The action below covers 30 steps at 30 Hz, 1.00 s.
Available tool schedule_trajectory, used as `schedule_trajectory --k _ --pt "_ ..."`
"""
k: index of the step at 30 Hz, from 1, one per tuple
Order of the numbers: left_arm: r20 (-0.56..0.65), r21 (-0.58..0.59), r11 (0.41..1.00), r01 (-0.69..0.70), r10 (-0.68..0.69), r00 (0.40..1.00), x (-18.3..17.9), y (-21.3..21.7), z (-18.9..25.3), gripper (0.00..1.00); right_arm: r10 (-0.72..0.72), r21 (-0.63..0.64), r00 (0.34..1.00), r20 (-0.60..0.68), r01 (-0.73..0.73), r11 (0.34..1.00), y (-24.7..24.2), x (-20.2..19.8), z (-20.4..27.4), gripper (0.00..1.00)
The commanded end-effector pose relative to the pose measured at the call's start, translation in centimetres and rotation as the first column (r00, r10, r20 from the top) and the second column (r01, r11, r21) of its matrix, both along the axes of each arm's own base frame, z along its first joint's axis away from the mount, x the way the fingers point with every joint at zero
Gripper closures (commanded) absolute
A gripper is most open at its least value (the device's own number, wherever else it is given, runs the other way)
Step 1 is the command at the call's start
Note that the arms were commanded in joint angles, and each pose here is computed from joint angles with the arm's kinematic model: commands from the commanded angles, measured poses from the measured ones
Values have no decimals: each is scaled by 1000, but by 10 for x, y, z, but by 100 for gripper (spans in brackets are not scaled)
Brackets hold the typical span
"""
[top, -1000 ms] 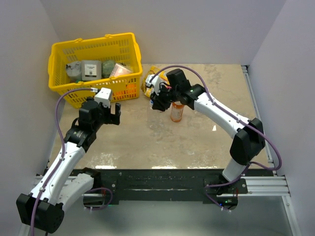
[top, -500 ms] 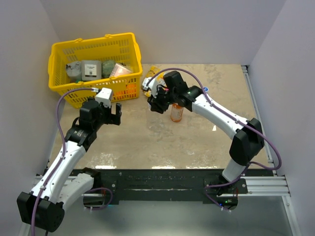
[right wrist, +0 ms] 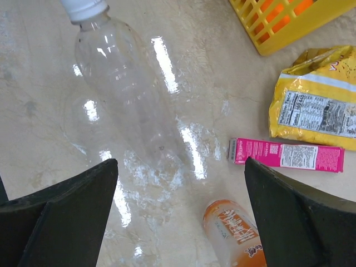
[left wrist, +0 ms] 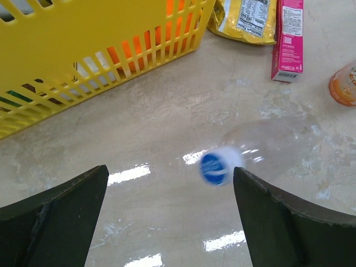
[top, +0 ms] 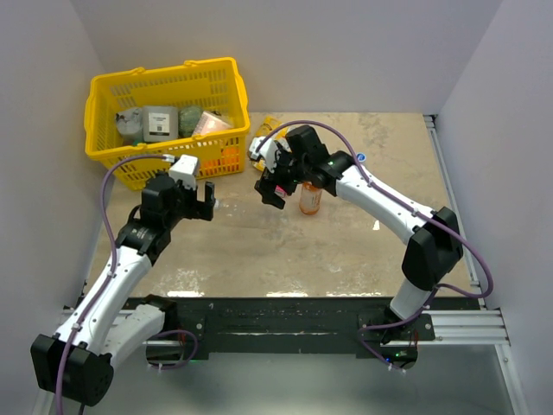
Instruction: Screw on the bottle caps
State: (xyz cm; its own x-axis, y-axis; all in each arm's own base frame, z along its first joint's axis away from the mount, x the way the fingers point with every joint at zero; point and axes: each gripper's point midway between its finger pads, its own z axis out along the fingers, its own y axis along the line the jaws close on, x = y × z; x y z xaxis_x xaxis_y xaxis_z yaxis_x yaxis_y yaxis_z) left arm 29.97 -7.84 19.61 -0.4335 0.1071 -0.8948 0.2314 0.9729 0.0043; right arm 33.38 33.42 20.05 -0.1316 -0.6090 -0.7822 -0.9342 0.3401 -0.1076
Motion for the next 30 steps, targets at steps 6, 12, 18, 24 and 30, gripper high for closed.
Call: schedule_trajectory --k 6,12,18,24,30 --pt "-130 -208 972 112 -141 981 -14 -42 -42 1 -15 43 998 60 12 999 7 9 25 1" --pt "-8 -139 989 -56 55 998 23 -5 13 1 81 64 990 119 -89 994 15 -6 49 1" --pt "99 -155 950 -271 288 953 53 68 86 0 289 -145 925 247 -260 955 58 -31 30 2" --pt "85 -256 893 -370 402 912 54 118 112 1 425 -307 861 279 -340 889 120 -37 -10 2" --pt "129 -256 892 -373 414 901 32 118 117 0 457 -391 874 167 -367 844 165 -19 -71 1"
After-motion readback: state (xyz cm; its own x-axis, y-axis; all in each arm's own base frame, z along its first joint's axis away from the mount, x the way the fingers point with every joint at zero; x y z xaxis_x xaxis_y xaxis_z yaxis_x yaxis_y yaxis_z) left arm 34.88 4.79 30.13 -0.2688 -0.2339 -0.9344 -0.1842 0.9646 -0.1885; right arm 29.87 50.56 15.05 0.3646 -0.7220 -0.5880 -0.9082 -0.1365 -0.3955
